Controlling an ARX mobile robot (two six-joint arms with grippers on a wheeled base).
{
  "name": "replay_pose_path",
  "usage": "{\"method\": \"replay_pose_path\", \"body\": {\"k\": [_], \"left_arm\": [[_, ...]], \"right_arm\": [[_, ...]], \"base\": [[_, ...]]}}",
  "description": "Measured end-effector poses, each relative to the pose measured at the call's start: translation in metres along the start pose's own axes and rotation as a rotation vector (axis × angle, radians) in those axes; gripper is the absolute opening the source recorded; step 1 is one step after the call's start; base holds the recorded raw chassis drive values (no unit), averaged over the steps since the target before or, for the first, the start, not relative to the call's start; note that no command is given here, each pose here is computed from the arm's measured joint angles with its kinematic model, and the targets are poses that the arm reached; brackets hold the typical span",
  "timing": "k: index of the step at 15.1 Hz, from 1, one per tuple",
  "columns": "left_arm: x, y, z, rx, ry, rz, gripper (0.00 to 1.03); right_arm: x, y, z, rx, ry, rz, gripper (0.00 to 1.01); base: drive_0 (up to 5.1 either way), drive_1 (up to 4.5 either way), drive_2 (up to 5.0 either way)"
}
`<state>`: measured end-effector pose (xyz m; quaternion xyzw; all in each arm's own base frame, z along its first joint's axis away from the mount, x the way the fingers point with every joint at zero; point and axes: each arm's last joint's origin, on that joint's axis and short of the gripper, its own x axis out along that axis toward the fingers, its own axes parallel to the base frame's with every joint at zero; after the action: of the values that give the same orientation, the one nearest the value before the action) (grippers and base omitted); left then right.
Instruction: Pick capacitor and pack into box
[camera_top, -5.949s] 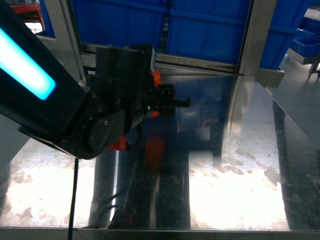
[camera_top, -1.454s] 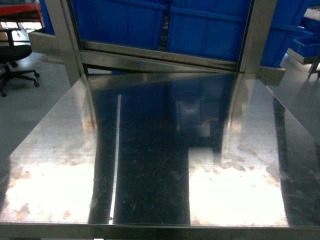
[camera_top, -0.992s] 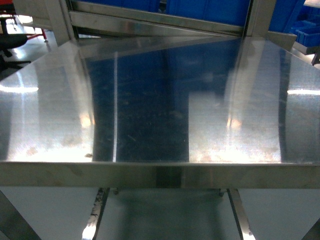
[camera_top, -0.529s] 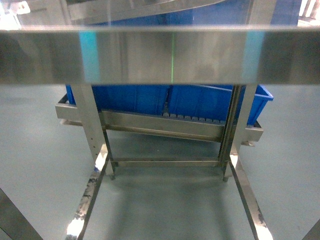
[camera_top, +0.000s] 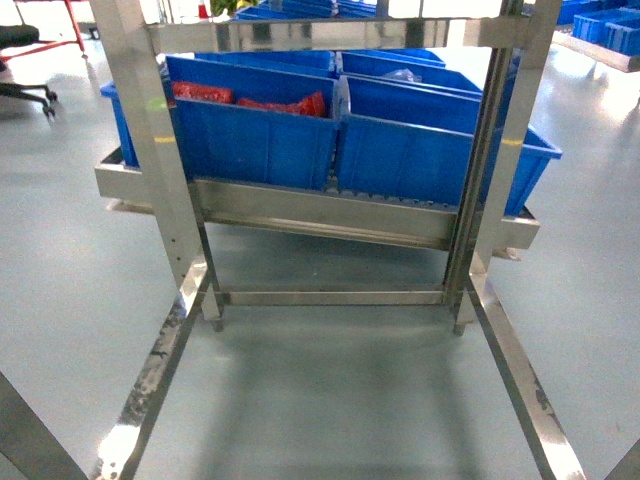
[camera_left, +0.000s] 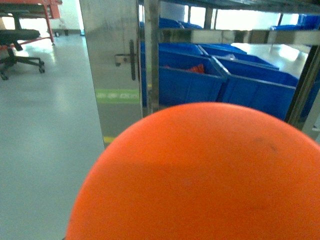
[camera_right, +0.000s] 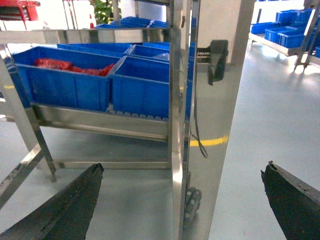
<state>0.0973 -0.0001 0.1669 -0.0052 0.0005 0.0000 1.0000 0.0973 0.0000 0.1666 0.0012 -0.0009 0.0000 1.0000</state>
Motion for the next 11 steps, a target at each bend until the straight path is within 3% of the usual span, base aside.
{"method": "replay_pose_path", "body": {"k": [10,11], "left_arm": [[0.0000,0.0000,0.0000,0.000,0.000,-0.001,0.43],[0.0000,0.0000,-0.0001,0.000,0.001,-0.002,0.43]], "right_arm": [[0.0000,0.0000,0.0000,0.000,0.000,0.000,0.98],[0.0000,0.0000,0.0001,0.000,-0.002,-0.001,0.98]], "base": [[0.0,0.00,0.0],[-4.8,2.50,2.5]]}}
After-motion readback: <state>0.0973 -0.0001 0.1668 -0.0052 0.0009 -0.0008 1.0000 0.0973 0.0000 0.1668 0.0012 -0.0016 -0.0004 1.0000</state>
